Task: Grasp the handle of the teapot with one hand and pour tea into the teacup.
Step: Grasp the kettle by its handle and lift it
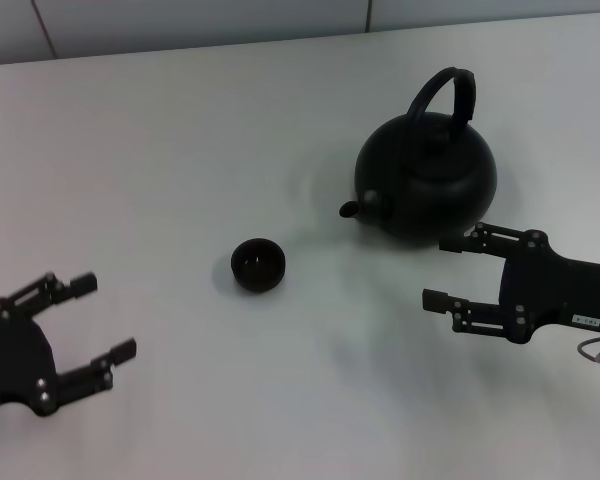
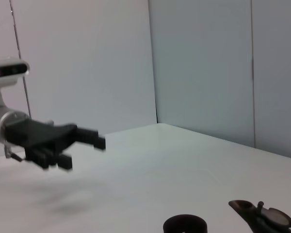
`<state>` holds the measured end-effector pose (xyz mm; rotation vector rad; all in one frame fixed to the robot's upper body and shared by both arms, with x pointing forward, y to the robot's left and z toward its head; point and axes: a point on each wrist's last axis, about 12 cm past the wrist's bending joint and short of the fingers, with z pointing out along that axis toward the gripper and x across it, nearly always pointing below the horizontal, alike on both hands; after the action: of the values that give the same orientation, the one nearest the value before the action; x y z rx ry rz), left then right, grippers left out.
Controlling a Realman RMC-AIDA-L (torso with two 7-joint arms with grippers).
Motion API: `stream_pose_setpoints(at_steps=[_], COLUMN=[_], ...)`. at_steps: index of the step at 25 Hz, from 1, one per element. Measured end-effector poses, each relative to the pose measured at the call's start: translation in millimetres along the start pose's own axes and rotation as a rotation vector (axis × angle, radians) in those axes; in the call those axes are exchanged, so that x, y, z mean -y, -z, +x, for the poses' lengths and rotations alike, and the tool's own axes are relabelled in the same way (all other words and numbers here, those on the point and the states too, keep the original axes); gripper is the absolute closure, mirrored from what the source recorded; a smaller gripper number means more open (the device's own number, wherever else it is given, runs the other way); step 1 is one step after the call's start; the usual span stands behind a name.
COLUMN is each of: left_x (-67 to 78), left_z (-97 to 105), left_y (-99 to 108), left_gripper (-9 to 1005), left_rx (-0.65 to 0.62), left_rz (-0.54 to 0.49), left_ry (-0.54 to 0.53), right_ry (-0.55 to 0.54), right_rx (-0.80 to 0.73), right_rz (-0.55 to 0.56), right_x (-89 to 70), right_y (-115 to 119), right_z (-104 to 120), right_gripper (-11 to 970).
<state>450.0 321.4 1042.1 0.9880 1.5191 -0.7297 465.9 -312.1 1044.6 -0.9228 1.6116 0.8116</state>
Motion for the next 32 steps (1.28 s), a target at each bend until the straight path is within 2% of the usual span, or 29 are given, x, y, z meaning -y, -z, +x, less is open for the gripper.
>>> stream_pose_setpoints(at_steps=[1,10,13,14,15,16,17,19,22,28,30,31,32], left_x=[-0.7,1.0,1.2,1.4,1.4,1.0,1.0,0.9,1.1,1.0,1.0,1.0,1.1], left_z=[9.0,13.4,13.1,13.0,13.0,13.3,13.3,13.5,13.3,12.9,13.0,13.0,13.0], left_y=[0.9,2.4,1.1,0.2,0.2,0.5,0.5,1.0,1.6,2.0,1.6,0.9,0.3], left_gripper=[185,185,185,185,185,185,185,186,186,186,186,186,186], left_rx=[-0.084,-0.116,-0.111,-0.107,-0.107,-0.107,-0.107,-0.104,-0.098,-0.095,-0.093,-0.091,-0.09], left_rz=[-0.003,-0.006,-0.008,-0.011,-0.011,-0.018,-0.018,-0.028,-0.034,-0.036,-0.037,-0.037,-0.036], left_ry=[-0.001,0.004,0.004,0.006,0.006,0.008,0.008,0.011,0.013,0.014,0.015,0.017,0.018], right_ry=[0.0,-0.002,-0.002,0.001,0.001,0.009,0.009,0.018,0.006,-0.006,-0.008,-0.015,-0.015], right_rx=[0.0,0.021,0.111,0.216,0.216,0.308,0.308,0.368,0.392,0.388,0.379,0.36,0.36], right_rz=[0.0,0.014,0.099,0.219,0.219,0.369,0.369,0.54,0.698,0.736,0.737,0.729,0.729], right_x=[0.0,-3.3,-9.1,-16.6,-16.6,-22.8,-22.8,-25.0,-25.0,-21.4,-17.0,-7.7,-7.7], right_y=[0.0,2.7,12.1,22.2,22.2,30.4,30.4,36.6,38.6,38.5,36.7,32.3,32.3], right_z=[0.0,2.0,5.4,10.6,10.6,16.9,16.9,23.5,31.0,32.6,31.8,29.6,29.6], right_gripper=[219,219,219,220,220,220,220,220,220,219,219,219,220])
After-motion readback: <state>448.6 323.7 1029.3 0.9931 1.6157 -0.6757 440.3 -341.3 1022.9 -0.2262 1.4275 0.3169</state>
